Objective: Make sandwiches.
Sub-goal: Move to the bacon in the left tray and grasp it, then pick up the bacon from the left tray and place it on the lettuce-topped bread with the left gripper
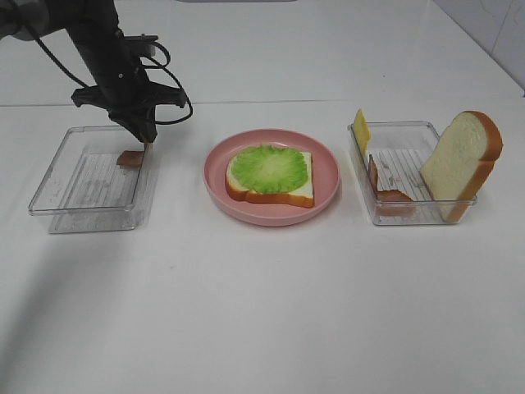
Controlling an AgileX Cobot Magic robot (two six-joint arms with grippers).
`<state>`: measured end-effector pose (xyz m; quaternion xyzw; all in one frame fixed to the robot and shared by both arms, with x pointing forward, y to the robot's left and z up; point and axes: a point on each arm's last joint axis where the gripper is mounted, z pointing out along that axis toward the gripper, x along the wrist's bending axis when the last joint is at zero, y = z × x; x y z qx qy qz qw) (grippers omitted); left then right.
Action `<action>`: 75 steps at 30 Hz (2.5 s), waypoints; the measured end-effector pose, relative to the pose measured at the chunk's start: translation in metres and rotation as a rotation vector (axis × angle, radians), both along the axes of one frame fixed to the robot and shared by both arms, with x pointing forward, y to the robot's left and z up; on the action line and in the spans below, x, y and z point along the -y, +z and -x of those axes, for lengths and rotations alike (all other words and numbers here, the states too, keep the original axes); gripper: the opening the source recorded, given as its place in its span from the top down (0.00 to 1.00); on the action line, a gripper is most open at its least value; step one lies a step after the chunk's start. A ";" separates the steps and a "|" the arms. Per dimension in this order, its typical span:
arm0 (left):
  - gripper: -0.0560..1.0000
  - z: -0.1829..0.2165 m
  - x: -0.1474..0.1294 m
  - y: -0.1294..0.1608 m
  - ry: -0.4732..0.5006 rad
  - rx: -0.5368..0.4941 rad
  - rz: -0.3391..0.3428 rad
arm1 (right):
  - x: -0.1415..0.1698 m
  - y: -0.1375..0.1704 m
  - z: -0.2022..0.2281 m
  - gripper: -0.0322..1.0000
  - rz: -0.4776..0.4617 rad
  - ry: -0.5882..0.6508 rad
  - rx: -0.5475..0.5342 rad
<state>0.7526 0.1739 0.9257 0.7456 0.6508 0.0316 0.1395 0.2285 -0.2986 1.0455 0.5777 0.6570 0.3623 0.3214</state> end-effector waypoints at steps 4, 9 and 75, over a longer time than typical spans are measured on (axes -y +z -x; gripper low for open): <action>0.88 0.000 0.000 0.000 0.009 -0.002 0.002 | 0.000 0.000 0.000 0.17 0.000 0.000 0.000; 0.88 0.000 0.000 0.000 0.013 -0.004 0.013 | 0.000 0.000 0.000 0.17 0.000 0.000 0.000; 0.89 0.001 -0.001 0.004 0.041 -0.006 0.034 | 0.000 0.000 0.000 0.17 0.000 0.000 0.000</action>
